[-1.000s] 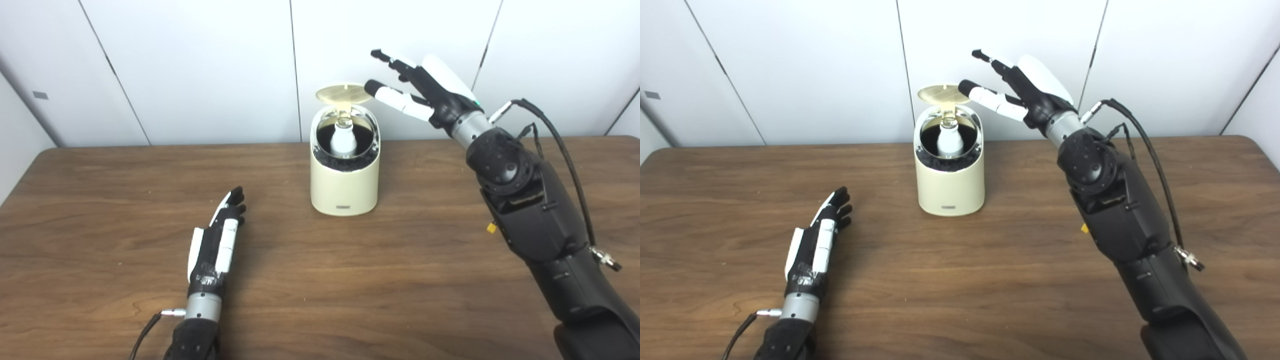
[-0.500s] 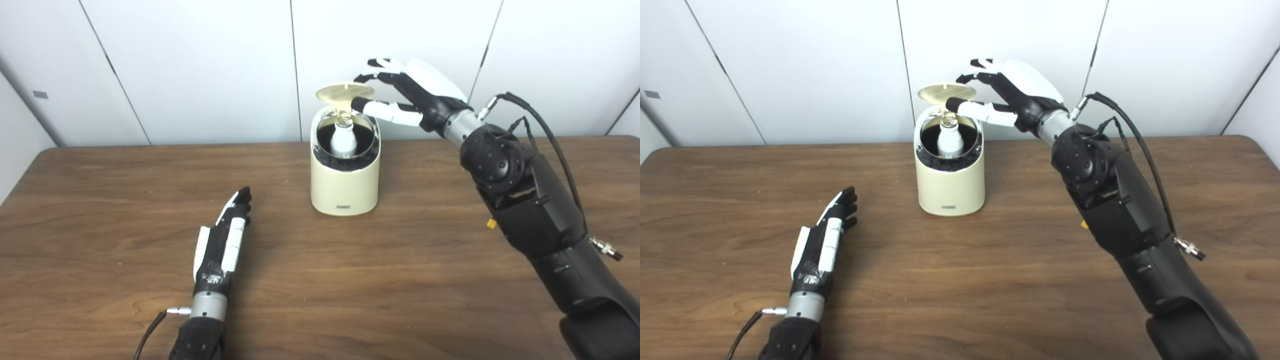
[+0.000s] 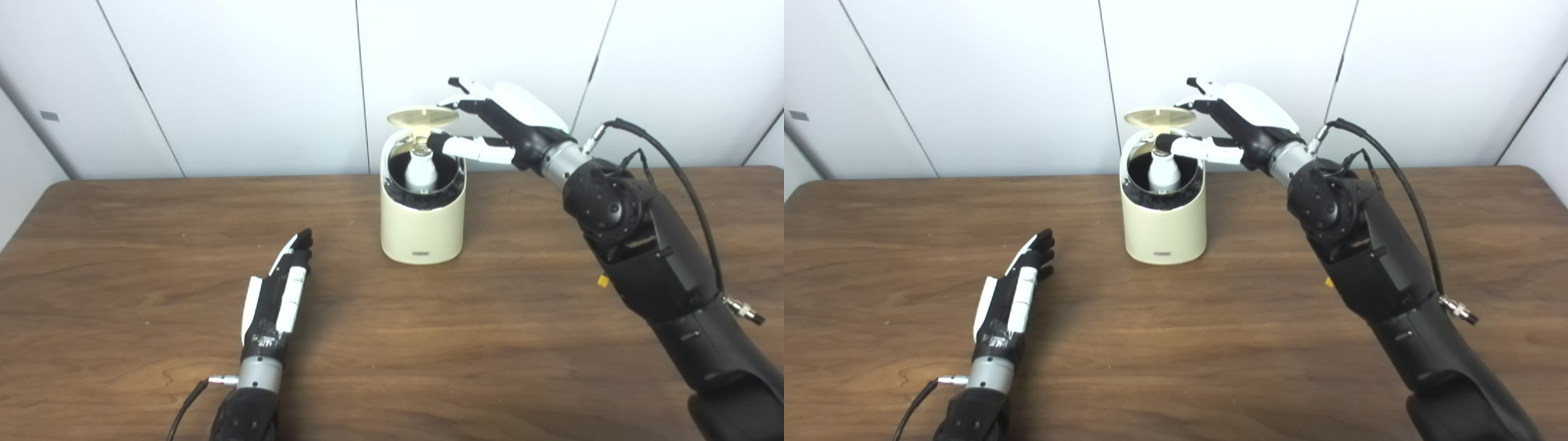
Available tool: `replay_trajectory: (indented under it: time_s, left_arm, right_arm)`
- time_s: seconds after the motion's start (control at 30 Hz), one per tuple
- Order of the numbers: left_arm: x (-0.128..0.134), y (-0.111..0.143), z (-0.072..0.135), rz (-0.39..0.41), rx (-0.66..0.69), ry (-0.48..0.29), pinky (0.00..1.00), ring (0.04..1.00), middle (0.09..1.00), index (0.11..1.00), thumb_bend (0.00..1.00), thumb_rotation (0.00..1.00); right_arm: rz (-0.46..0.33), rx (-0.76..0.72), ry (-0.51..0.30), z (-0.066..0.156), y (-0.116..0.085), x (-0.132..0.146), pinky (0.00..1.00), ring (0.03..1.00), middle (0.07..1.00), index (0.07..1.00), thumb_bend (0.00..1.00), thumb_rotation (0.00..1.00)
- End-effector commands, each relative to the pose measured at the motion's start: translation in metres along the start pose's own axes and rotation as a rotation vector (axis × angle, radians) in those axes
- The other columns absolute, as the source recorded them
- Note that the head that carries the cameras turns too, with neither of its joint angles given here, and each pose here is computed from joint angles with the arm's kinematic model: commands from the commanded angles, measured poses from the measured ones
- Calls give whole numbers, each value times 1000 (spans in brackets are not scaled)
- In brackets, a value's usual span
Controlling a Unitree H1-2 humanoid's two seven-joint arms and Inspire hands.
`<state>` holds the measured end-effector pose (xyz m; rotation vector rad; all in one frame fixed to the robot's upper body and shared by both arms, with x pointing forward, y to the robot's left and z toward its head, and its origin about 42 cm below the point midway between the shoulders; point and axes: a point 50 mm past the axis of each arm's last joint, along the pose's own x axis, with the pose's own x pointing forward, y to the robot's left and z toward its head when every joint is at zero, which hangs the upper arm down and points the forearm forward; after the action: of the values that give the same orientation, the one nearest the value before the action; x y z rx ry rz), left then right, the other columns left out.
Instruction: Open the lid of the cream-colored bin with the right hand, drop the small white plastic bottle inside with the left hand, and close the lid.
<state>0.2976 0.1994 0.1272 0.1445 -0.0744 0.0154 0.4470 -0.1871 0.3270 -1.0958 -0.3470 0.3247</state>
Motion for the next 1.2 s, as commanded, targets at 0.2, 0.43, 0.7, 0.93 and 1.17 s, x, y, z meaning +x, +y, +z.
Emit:
replay_trajectory:
  time_s: [0.2,0.43,0.7,0.93,1.17]
  left_arm:
    - [4,-8,8,-15,7,-13,889,930,935,933,658,1000]
    - [5,-9,8,-9,-3,-13,916,937,938,949,684,1000]
    - [5,-8,10,5,2,-6,929,924,925,953,667,1000]
    - [4,-10,11,4,5,5,935,932,937,958,629,998]
    - [4,-12,13,9,18,10,947,941,952,957,636,996]
  right_arm:
    - [-29,-79,-78,12,-11,-16,999,1000,1000,778,643,1000]
    - [-6,-79,-83,15,-4,-28,1000,1000,1000,794,668,1000]
    - [27,-111,-65,20,12,-32,1000,1000,1000,833,676,1000]
    - [39,-127,-68,19,22,-29,1000,1000,1000,845,664,1000]
    - [63,-132,-77,22,26,-33,1000,1000,1000,841,637,1000]
